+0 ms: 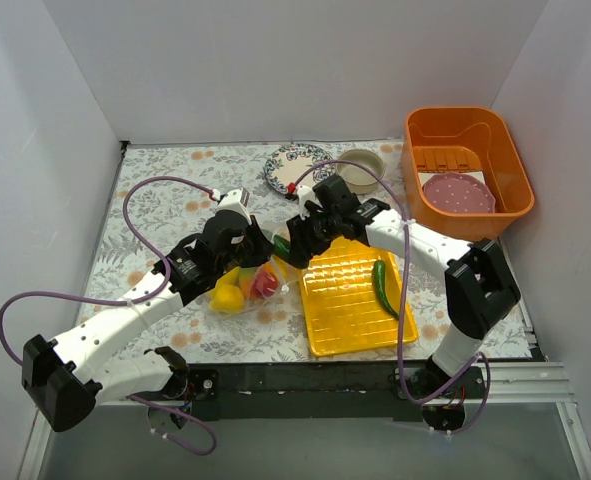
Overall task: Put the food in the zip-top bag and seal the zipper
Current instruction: Place the fake vegetable in the zipper food storage bag.
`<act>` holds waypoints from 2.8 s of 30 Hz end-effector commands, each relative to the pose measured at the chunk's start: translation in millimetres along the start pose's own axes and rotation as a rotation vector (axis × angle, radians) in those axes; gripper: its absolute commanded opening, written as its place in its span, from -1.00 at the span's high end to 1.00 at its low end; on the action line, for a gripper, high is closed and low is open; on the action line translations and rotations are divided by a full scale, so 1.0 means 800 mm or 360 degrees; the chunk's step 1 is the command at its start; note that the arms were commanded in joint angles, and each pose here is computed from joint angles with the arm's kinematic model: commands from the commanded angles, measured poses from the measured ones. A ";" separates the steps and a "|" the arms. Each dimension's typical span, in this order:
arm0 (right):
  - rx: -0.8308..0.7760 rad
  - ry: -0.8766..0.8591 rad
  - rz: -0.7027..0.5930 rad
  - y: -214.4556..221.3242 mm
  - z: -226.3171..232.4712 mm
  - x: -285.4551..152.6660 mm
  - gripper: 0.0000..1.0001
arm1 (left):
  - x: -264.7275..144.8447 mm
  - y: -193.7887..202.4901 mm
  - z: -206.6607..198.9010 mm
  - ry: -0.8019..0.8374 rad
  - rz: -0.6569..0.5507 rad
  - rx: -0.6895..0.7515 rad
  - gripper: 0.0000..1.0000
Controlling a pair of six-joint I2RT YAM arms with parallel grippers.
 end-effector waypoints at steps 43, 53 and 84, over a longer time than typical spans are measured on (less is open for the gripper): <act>0.0008 -0.0064 -0.0149 -0.027 0.030 0.046 -0.22 | -0.012 -0.010 0.001 0.0001 -0.0074 -0.0012 0.96; -0.0015 -0.0122 -0.0201 -0.032 0.037 0.040 0.33 | -0.010 -0.008 0.001 0.0006 -0.0057 -0.0007 0.95; 0.0038 -0.0035 -0.0352 -0.036 0.034 0.039 -0.08 | -0.016 -0.014 -0.001 0.0014 -0.0088 -0.0013 0.96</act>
Point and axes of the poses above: each gripper's point midway between its finger pads, its own x axis out along the fingers, its own z axis along the line the jaws close on, y = z × x, the point moved 8 cm from there along -x, back along the fingers
